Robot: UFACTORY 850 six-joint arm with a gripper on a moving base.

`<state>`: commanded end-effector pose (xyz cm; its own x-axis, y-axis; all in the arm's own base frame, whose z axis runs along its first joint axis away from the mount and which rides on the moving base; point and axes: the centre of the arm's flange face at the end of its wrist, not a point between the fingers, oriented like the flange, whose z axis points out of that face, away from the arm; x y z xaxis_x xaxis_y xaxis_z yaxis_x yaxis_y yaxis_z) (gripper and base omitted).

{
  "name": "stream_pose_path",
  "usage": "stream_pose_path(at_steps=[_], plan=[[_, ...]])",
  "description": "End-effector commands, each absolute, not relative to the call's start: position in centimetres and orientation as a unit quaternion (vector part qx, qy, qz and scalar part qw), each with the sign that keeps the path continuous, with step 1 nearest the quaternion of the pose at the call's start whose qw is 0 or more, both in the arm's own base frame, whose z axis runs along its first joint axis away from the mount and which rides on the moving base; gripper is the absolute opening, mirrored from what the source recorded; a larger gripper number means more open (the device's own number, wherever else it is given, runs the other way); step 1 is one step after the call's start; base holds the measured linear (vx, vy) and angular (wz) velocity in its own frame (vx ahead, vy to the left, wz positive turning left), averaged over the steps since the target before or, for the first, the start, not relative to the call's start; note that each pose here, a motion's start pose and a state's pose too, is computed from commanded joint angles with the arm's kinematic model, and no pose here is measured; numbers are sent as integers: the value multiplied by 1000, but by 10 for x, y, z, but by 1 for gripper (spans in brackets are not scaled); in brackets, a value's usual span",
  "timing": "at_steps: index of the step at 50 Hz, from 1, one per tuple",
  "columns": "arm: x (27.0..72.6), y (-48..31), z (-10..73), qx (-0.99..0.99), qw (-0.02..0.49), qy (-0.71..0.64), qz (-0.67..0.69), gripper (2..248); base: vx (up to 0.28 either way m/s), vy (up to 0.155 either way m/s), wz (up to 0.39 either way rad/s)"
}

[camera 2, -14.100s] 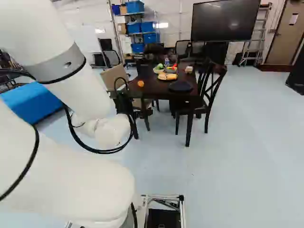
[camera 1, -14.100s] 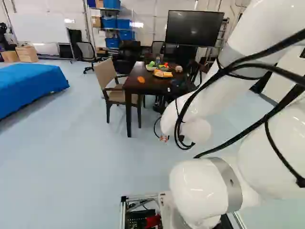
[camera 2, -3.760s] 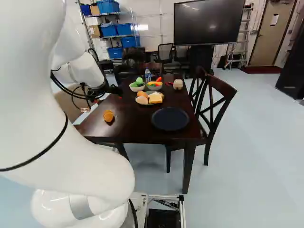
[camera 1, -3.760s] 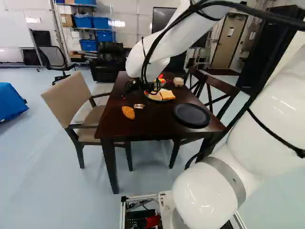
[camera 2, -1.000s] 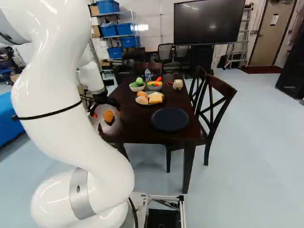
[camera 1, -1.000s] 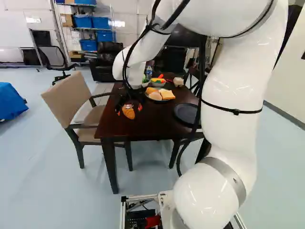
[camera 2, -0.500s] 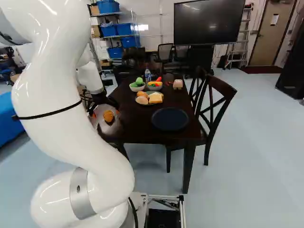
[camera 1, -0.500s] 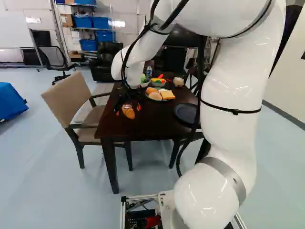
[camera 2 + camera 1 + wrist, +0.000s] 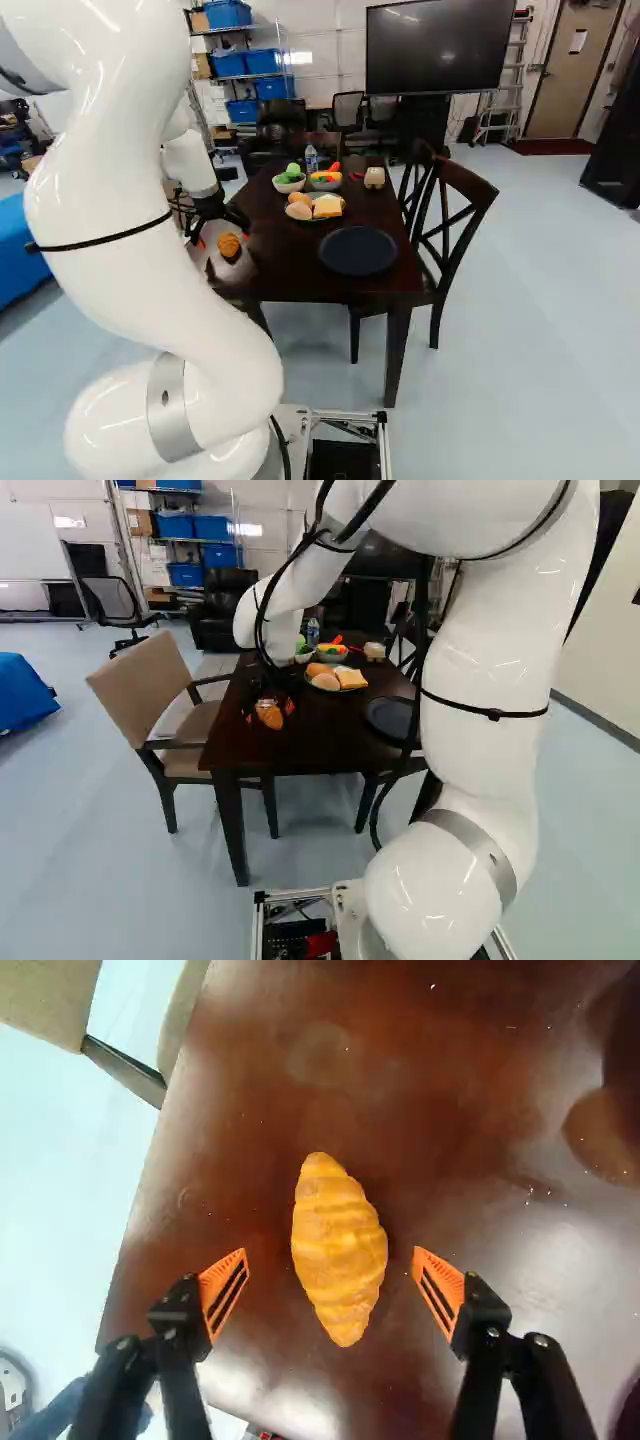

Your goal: Move the croissant to the empty plate

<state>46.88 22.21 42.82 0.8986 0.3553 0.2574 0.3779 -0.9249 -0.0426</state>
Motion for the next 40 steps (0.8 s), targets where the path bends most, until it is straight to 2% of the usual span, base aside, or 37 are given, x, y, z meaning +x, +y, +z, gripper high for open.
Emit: stream_pose_path(at_steps=[1, 6, 7, 11, 12, 16, 17, 21, 22, 27, 28, 32, 33, 40], plan=[[469, 222, 428, -973, 46, -188, -124, 217, 0, 0, 0], [469, 222, 428, -973, 46, -188, -127, 217, 0, 0, 0], [469, 222, 428, -973, 46, -188, -127, 205, 0, 0, 0], [469, 222, 428, -973, 46, -188, -127, 205, 0, 0, 0], [469, 222, 428, -973, 46, -188, -127, 193, 0, 0, 0], [469, 222, 428, -973, 46, -188, -127, 193, 0, 0, 0], [469, 222, 428, -973, 46, -188, -127, 181, 0, 0, 0], [469, 222, 428, -973, 46, -188, -127, 181, 0, 0, 0], [469, 222, 428, -973, 46, -188, -127, 169, 0, 0, 0], [469, 222, 428, -973, 46, -188, -127, 169, 0, 0, 0], [469, 222, 428, -973, 46, -188, -127, 157, 0, 0, 0], [470, 222, 428, -973, 47, -188, -128, 157, 0, 0, 0], [470, 222, 428, -973, 47, -188, -129, 144, 0, 0, 0], [470, 223, 429, -972, 47, -188, -131, 141, 0, 0, 0]])
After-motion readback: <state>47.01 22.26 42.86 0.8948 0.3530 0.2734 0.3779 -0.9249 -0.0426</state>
